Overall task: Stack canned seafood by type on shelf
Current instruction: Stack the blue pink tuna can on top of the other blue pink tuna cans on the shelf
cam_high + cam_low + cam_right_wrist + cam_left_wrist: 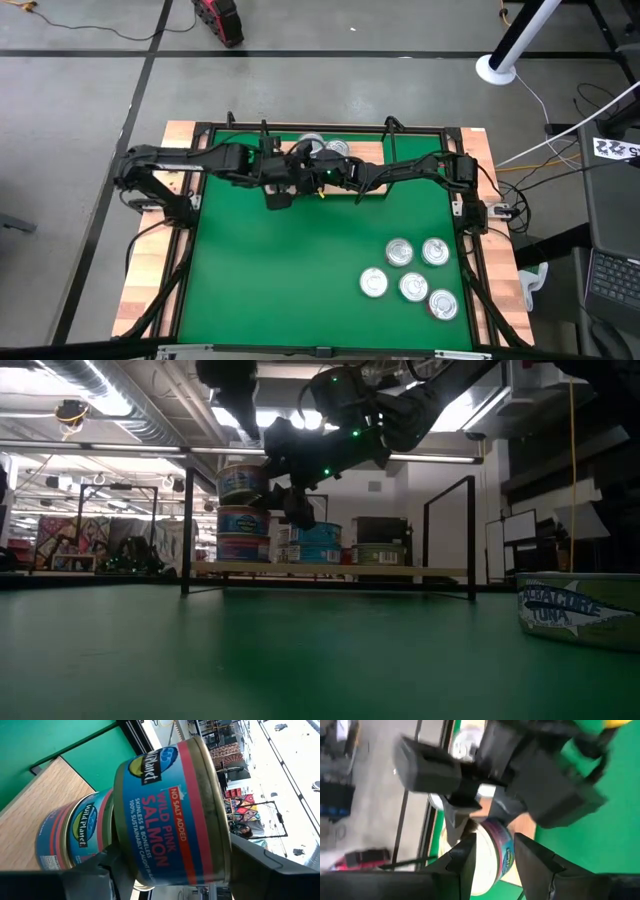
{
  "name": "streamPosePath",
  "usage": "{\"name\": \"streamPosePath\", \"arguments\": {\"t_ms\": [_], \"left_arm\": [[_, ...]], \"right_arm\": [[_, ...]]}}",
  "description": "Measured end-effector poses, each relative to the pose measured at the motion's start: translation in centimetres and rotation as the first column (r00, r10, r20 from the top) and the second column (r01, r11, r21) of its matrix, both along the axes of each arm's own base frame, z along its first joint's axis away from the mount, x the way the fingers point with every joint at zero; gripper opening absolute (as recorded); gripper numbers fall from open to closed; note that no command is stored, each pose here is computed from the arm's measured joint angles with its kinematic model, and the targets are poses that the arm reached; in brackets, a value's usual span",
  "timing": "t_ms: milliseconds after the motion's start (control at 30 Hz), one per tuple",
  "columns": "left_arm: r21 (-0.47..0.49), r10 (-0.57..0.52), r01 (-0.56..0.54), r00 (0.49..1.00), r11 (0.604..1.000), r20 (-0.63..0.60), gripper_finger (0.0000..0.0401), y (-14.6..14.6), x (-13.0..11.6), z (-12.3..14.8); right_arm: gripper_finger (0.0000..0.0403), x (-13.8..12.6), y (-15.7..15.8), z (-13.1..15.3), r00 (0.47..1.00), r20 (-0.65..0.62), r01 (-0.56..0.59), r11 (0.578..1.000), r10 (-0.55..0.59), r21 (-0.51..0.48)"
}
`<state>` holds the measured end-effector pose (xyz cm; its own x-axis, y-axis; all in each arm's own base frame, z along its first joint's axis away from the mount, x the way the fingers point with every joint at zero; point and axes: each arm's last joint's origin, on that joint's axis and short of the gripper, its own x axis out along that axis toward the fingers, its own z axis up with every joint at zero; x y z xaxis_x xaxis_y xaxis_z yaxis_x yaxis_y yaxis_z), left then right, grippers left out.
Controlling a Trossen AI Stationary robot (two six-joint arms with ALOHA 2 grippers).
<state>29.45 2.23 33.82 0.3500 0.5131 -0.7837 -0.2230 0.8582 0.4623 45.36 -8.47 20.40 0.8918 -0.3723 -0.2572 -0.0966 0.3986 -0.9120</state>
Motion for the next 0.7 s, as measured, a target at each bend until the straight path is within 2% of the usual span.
{"name": "streamPosePath", "arguments": {"t_ms": [267,700], "left_arm": [[-0.033,0.108,-0.111,0.992,0.993,-0.071,0.0127,0.7,0.9,-2.0],[-0.048,0.201,-0.204,0.977,0.978,-0.069,0.0127,0.7,0.6,-2.3]], "right_arm": [[0.0250,0.0,0.0,0.0,1.000,-0.002,0.023,1.000,-0.023,-0.006],[0.0250,0.0,-0.1,0.0,0.999,0.006,0.032,0.999,-0.032,0.015]]}}
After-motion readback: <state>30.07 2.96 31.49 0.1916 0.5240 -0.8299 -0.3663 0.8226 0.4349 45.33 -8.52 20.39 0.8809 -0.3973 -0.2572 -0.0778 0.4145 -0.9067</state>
